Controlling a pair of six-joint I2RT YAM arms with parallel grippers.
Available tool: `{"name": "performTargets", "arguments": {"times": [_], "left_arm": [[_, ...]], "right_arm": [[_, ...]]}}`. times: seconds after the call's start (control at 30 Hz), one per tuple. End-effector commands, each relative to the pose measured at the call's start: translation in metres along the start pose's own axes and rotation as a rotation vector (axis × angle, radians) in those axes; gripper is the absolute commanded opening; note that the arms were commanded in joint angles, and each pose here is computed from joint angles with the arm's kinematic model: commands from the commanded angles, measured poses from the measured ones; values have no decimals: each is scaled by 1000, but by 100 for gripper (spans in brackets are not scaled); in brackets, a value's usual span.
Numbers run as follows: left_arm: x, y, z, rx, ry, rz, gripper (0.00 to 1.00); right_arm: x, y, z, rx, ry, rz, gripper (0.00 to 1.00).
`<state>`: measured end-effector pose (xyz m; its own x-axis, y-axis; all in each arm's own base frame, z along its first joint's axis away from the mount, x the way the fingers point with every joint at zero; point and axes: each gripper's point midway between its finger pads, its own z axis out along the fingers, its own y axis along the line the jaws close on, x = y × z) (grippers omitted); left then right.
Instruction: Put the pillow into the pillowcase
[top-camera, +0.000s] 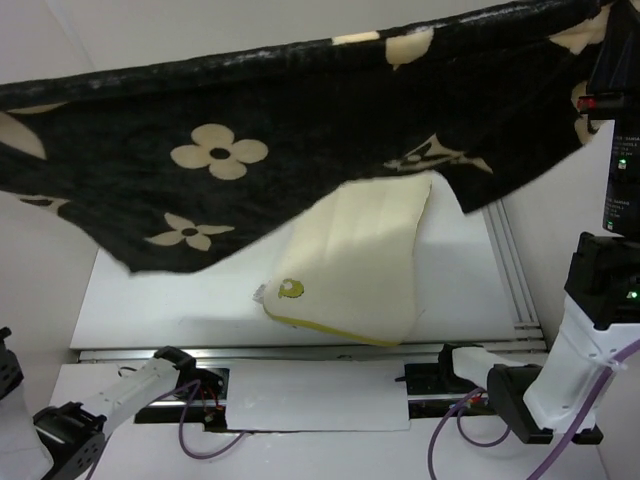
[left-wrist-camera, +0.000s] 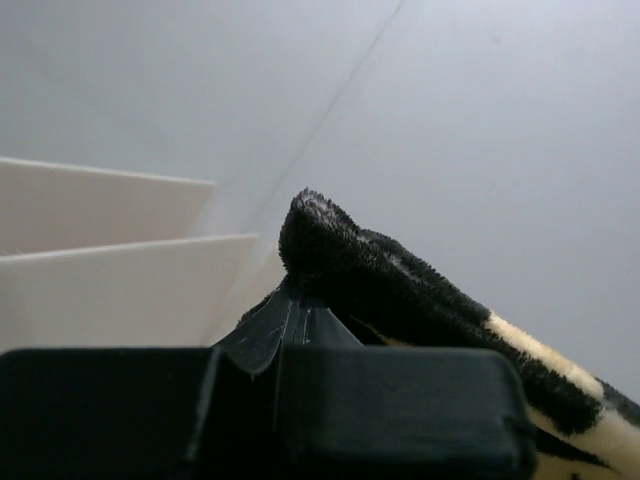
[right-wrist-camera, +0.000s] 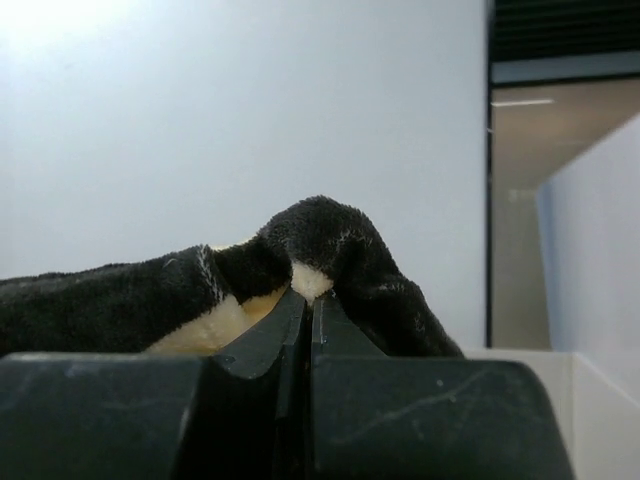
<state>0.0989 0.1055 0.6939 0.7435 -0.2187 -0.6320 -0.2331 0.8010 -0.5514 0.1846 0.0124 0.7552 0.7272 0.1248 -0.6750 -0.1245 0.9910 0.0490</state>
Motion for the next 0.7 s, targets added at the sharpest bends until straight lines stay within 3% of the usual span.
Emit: {"name": "performTargets", "arguments": {"times": [0.0, 0.13, 0.2, 0.23, 0.3, 0.33, 0.4, 0.43, 0.47, 0.5, 0.53, 0.57, 0.63, 0.67], "left_arm": [[-61, 34, -5, -109, -152, -4, 0], [-38, 38, 10, -226, -126, 129, 0], [4, 16, 20, -198, -62, 223, 0], [15, 15, 21, -201, -41, 305, 0], [35, 6, 21, -203, -47, 315, 0], [52, 3, 19, -197, -32, 382, 0], [73, -2, 18, -198, -18, 404, 0], [99, -8, 16, -188, 16, 473, 0], [116, -15, 18, -178, 30, 431, 0], [133, -19, 20, -171, 58, 431, 0], [166, -10, 25, -176, 154, 592, 0], [208, -16, 32, -182, 207, 498, 0], [276, 6, 35, -199, 366, 614, 0], [323, 26, 48, -277, 422, 608, 0]], "right_arm": [[17, 11, 23, -94, -18, 45, 0], [74, 16, 40, -184, 84, 146, 0], [109, 27, 39, -268, 155, 214, 0], [141, 27, 37, -286, 201, 286, 0], [186, 44, 30, -373, 288, 364, 0], [229, 66, 21, -411, 374, 425, 0], [277, 92, 13, -366, 448, 389, 0], [311, 112, 3, -352, 518, 363, 0], [334, 162, -16, -420, 563, 309, 0], [356, 166, -19, -333, 595, 260, 0], [396, 183, -32, -334, 676, 220, 0], [416, 192, -38, -325, 711, 199, 0], [459, 195, -49, -258, 794, 179, 0], [505, 189, -60, -189, 876, 179, 0]]}}
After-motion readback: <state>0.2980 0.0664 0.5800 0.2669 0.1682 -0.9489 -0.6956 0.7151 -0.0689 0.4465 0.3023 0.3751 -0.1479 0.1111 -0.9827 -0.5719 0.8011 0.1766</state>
